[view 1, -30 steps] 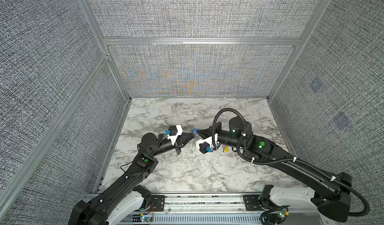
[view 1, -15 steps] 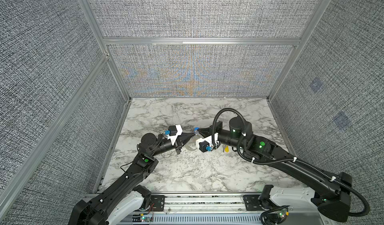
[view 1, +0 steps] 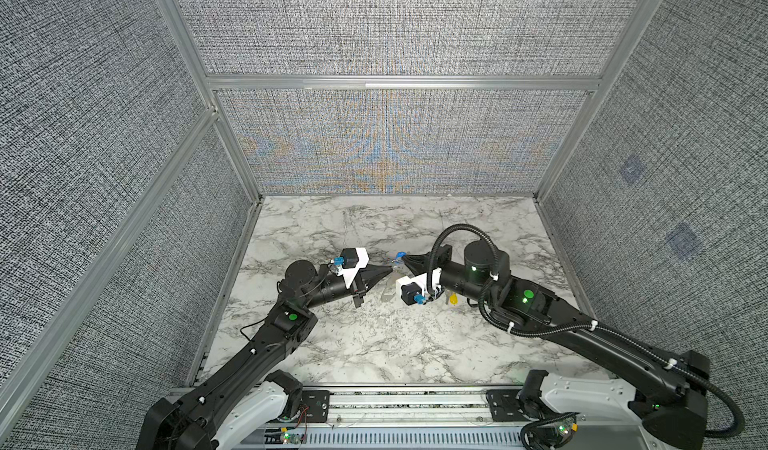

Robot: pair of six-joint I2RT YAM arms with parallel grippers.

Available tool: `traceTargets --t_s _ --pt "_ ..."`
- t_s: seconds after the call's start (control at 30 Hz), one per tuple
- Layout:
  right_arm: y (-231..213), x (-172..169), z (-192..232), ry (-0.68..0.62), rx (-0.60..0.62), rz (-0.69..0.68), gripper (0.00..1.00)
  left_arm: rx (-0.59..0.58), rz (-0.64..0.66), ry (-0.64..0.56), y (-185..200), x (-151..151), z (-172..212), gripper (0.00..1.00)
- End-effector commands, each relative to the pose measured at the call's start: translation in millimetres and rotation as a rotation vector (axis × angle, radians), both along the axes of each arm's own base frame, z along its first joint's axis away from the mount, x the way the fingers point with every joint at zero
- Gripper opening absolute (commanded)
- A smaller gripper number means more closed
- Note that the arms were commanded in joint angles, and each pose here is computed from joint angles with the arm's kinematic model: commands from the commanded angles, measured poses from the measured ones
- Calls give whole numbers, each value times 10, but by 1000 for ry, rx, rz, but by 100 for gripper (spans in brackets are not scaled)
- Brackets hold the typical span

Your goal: Remove the keys from the keyring

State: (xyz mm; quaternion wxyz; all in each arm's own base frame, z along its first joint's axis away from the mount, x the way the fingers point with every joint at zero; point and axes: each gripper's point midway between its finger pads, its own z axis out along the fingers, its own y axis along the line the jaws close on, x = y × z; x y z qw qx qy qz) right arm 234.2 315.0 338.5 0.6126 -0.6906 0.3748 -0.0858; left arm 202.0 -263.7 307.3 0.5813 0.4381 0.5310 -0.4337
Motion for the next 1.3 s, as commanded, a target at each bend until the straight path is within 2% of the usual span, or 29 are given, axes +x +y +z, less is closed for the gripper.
traceTargets --t_s 0.0,0.53,0.83,1.27 --pt "-57 85 299 -69 98 -48 0 32 -37 34 -24 -47 -85 0" --pt "-155 203 -11 1 66 -105 0 12 -38 43 -36 -26 -10 0" --pt "-104 228 -135 70 101 -93 0 -20 -19 37 -26 5 42 0" --pt "-18 175 -148 176 214 -65 0 -83 0 47 -8 47 75 0"
